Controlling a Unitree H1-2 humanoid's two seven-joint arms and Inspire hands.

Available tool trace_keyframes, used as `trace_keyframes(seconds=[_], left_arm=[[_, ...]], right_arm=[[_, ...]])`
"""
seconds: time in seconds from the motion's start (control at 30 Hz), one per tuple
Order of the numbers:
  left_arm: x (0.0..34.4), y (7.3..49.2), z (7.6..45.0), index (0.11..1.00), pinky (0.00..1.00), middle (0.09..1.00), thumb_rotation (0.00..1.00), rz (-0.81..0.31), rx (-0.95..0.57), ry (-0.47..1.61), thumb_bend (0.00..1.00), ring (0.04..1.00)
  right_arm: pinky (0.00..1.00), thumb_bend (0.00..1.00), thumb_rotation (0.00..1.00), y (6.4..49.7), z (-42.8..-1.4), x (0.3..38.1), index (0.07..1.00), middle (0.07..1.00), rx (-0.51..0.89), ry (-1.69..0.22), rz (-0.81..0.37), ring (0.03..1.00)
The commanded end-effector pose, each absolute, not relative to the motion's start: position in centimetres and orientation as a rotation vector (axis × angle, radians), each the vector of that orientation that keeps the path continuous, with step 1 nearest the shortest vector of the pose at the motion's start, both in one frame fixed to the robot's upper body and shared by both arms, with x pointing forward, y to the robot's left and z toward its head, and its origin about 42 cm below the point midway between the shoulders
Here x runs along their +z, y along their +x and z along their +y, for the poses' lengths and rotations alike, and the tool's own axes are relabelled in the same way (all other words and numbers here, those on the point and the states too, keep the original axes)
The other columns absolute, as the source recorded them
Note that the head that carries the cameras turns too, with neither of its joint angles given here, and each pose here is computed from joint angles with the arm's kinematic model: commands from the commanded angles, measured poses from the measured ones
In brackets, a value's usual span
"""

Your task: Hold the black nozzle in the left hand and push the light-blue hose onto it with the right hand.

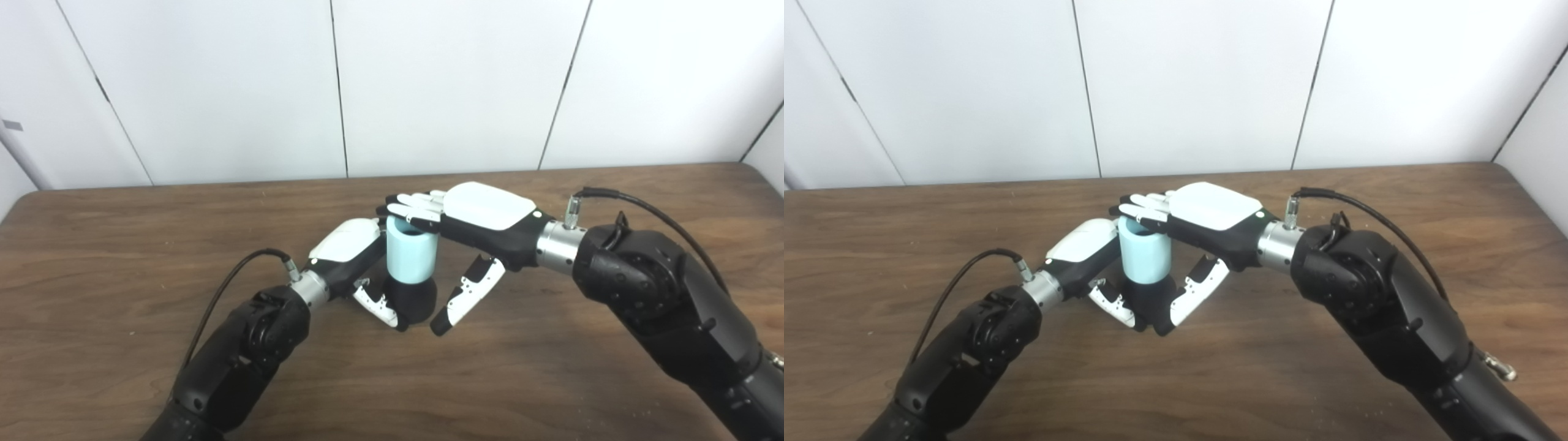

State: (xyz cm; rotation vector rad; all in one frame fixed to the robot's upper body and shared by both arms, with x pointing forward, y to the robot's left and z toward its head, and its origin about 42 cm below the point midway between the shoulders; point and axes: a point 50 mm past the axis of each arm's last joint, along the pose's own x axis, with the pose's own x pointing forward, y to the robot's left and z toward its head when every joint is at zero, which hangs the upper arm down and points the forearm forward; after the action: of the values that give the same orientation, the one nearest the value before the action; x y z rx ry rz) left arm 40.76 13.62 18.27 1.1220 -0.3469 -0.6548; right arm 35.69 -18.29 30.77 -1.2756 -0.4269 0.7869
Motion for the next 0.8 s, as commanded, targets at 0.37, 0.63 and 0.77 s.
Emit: trace_keyframes(seconds=[0.37,0.63,0.77], left_arm=[[17.9,41.2,14.1,0.497,1.00,0.457,0.00,-0.309,-0.675,1.165,0.53,0.624],[17.9,41.2,14.1,0.497,1.00,0.458,0.00,-0.306,-0.677,1.166,0.53,0.624],[17.9,41.2,14.1,0.497,1.00,0.458,0.00,-0.305,-0.677,1.167,0.53,0.621]], right_arm=[[0.87,0.76,0.48,35.5,-19.1,31.7,0.981,0.992,0.764,-1.224,-0.558,0.922],[0.81,0.83,0.37,35.7,-19.5,32.6,0.990,0.981,0.604,-1.188,-0.653,0.906],[0.77,0.85,0.33,35.6,-19.6,32.8,0.989,0.976,0.552,-1.201,-0.630,0.906]])
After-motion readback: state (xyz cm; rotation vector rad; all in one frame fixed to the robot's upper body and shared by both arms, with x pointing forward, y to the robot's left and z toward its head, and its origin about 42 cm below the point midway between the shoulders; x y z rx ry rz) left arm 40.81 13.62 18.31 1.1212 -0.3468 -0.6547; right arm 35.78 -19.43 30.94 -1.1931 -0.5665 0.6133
